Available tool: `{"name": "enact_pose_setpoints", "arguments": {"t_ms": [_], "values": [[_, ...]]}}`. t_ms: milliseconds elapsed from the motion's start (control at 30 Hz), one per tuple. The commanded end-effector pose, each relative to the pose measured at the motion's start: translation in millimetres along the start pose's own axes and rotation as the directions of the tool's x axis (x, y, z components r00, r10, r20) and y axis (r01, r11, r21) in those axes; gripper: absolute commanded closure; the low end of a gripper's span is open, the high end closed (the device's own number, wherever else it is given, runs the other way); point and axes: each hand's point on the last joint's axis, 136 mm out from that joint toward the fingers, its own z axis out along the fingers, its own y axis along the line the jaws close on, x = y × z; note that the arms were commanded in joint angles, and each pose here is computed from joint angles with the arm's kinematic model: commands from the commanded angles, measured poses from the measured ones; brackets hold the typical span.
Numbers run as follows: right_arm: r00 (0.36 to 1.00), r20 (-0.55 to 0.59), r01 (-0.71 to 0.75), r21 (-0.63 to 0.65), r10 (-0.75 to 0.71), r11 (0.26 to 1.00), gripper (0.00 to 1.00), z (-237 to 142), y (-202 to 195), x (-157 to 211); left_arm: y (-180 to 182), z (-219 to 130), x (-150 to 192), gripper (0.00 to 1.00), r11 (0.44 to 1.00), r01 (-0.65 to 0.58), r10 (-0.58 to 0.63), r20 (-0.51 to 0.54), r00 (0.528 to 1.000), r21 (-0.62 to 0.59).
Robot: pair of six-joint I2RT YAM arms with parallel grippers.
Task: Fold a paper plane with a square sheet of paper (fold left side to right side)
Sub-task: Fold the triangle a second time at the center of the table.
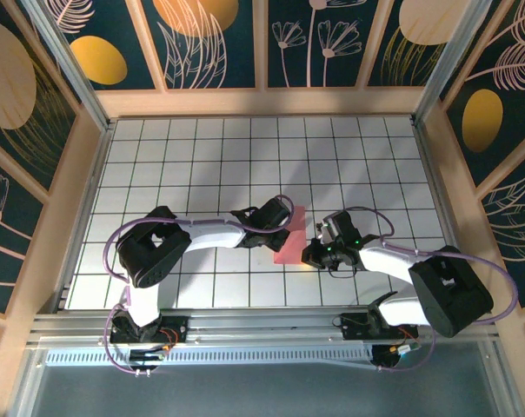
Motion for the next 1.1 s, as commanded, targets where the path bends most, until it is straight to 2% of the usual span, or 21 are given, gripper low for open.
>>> {"name": "enact_pose_setpoints", "arguments": {"t_ms": [0, 533, 800, 1067], "values": [[0.999, -0.019, -0.047, 0.112, 0.050, 0.993, 1.00, 0.4, -32.3, 13.2, 5.6, 3.3, -1.1, 1.00, 1.000, -0.013, 0.013, -0.009, 1.000, -0.027], [0.999, -0.018, -0.045, 0.098, 0.047, 0.994, 1.00, 0.2, -29.1, 12.4, 3.2, 10.7, 6.5, 1.00, 1.000, -0.014, 0.014, -0.036, 0.999, -0.009], [0.999, 0.041, -0.010, -0.072, 0.013, 0.997, 1.00, -16.0, 13.7, -6.4, 4.7, 15.1, 17.3, 1.00, 1.000, -0.009, 0.009, -0.065, 0.998, -0.006], [0.993, 0.119, 0.005, -0.245, 0.025, 0.969, 1.00, -25.5, 52.0, -28.2, 4.1, 15.1, 17.3, 1.00, 1.000, -0.009, 0.009, -0.066, 0.998, -0.002]]}}
